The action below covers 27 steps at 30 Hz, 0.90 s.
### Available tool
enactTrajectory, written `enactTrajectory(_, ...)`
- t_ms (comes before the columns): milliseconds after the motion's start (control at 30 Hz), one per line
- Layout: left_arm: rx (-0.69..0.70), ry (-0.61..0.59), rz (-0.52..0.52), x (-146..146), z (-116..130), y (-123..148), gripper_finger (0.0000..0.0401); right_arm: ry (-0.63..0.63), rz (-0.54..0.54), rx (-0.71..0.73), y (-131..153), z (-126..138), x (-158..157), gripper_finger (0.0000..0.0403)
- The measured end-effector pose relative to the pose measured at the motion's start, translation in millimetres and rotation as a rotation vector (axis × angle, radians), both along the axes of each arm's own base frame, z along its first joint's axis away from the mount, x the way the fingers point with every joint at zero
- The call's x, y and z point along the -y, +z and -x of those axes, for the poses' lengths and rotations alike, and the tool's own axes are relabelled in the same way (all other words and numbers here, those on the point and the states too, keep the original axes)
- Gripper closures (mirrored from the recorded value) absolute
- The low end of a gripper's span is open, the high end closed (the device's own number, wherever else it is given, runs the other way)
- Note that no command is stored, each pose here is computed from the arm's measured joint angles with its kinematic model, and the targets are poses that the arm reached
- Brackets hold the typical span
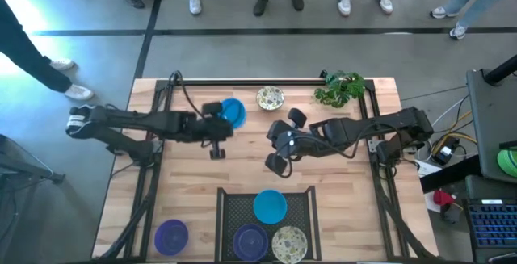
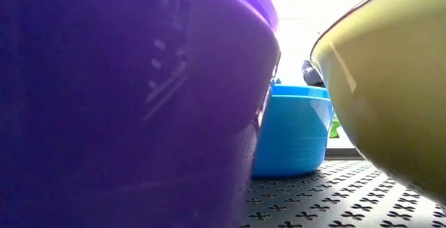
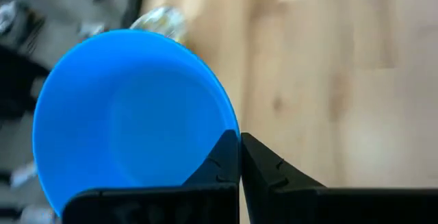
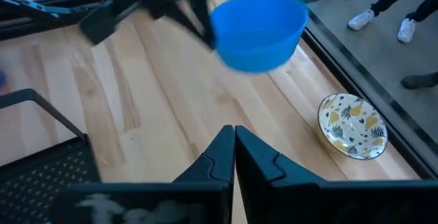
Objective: Pick & Place Mini bowls
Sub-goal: Stack the blue bowl on top of the blue bowls on the shelf
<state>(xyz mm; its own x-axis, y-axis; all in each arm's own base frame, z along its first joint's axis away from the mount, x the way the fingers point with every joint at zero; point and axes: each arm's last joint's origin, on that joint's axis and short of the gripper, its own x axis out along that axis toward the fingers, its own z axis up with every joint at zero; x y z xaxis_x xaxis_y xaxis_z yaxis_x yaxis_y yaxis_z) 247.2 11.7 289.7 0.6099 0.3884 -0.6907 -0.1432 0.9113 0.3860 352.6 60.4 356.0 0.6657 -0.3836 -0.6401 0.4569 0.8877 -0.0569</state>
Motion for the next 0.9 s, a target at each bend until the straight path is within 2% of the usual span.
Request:
enactTrajectory(267, -0.006, -0.188, 0.029, 43.5, -25.8, 9.5, 0.0401, 0.051, -0.041, 0.014, 10.9, 11.6, -6.1, 0.0394)
enactTrajectory(567, -0.077, -0.287, 0.033, 83.8, -62.2, 6.4, 0.0401, 0.188, -0.116, -0.057, 12.3, 24.0, -21.1, 0.0394)
enactTrajectory(900, -0.056, -0.438, 0.08, 142.2, -74.4, 12.8, 0.0401, 0.284, -0.109, -0.073, 33.2, 61.5, -38.2, 0.0394)
